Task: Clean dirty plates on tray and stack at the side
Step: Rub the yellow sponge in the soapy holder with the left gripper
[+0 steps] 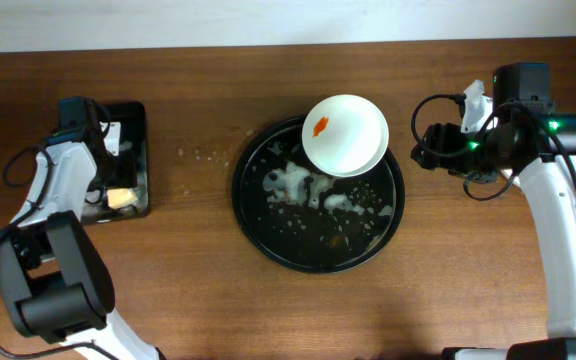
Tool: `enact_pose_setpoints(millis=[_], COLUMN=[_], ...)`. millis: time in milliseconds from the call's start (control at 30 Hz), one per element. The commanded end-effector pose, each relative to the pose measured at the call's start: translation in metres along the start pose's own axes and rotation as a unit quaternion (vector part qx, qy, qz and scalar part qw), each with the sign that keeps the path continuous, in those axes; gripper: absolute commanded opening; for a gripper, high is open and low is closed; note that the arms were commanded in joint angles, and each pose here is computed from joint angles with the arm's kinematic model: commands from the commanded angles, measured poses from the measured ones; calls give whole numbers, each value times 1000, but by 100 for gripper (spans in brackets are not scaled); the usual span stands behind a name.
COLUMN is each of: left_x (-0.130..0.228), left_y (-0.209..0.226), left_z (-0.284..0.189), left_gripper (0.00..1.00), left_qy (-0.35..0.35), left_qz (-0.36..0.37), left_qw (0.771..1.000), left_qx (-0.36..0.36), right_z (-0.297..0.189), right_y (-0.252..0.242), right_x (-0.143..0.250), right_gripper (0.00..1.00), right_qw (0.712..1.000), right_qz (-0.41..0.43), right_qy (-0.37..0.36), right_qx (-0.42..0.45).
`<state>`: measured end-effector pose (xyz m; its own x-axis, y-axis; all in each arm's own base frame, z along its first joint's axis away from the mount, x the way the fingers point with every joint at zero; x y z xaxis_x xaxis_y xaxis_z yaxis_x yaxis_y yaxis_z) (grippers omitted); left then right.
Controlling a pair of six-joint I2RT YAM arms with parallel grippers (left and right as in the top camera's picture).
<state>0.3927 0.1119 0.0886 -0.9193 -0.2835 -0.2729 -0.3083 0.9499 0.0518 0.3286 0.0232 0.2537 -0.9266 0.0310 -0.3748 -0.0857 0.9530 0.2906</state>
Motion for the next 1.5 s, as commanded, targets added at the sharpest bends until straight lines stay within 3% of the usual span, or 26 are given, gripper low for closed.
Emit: enact_pose_setpoints(millis=[0, 100, 233, 467, 567, 700, 833, 967, 1033, 1100, 1200, 1233, 1267, 1300, 1333, 1467], left_x=[-18, -11, 3, 24, 25, 2, -23, -25, -18, -5, 15, 19, 22, 24, 24, 24], left_y=[-5, -4, 13, 11, 11, 3, 4, 19, 21, 16, 6, 5, 5, 5, 5, 5], left_z=[-41, -33, 8, 66, 70, 33, -24, -35, -24, -13, -6, -6, -7, -7, -7, -6], left_gripper=[46, 30, 19, 18, 15, 17, 32, 36, 27, 0, 0, 1, 19, 67, 76, 80], left_qy=[-55, -41, -20, 36, 40, 1, -74, -96, -79, -45, 7, 17, 24, 28, 29, 28], left_qz=[-2, -35, -121, -136, -136, -137, -137, -140, -117, -79, -28, -18, -9, -7, -7, -7], left_qw=[998, 998, 992, 990, 990, 990, 986, 985, 990, 996, 999, 999, 999, 999, 999, 999], left_qx=[28, 28, 1, 2, 3, 45, 65, 13, 0, 8, 41, 45, 45, 45, 45, 45], right_z=[1, 1, 1, 1, 1, 1, 1, 1, 1, 1, 1, 1, 1, 1, 1, 1], right_y=[-2, -2, -2, -2, -2, -2, -2, -2, -2, -2, -2, -2, -2, -2, -2, -2], right_x=[0, 0, 0, 0, 0, 0, 0, 1, 1, 1, 1, 1, 1, 1, 1, 1], right_gripper=[69, 69, 69, 69, 69, 69, 69, 69, 69, 69, 69, 69, 69, 69, 69, 69], right_qw=[1000, 1000, 1000, 1000, 1000, 1000, 1000, 1000, 1000, 1000, 1000, 1000, 1000, 1000, 1000, 1000], right_qz=[5, 5, 5, 5, 5, 5, 5, 6, 6, 6, 6, 5, 5, 6, 6, 6], right_qy=[3, 3, 3, 3, 3, 3, 3, 6, 6, 6, 5, 5, 5, 6, 6, 6], right_qx=[7, 8, 7, 7, 7, 8, 8, 8, 8, 8, 8, 8, 8, 8, 7, 7])
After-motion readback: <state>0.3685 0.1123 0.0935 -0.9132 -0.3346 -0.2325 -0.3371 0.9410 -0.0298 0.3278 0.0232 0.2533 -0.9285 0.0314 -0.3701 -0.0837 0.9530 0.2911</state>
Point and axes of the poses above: each gripper's point midway between its finger pads, its own z axis out along the fingers, its own y axis along the line the jaws close on, x = y × z, the point moved 4 cm from there along -z, back along the fingers, and after that the axes turned 12 degrees about -z, right-handed, at the moved point
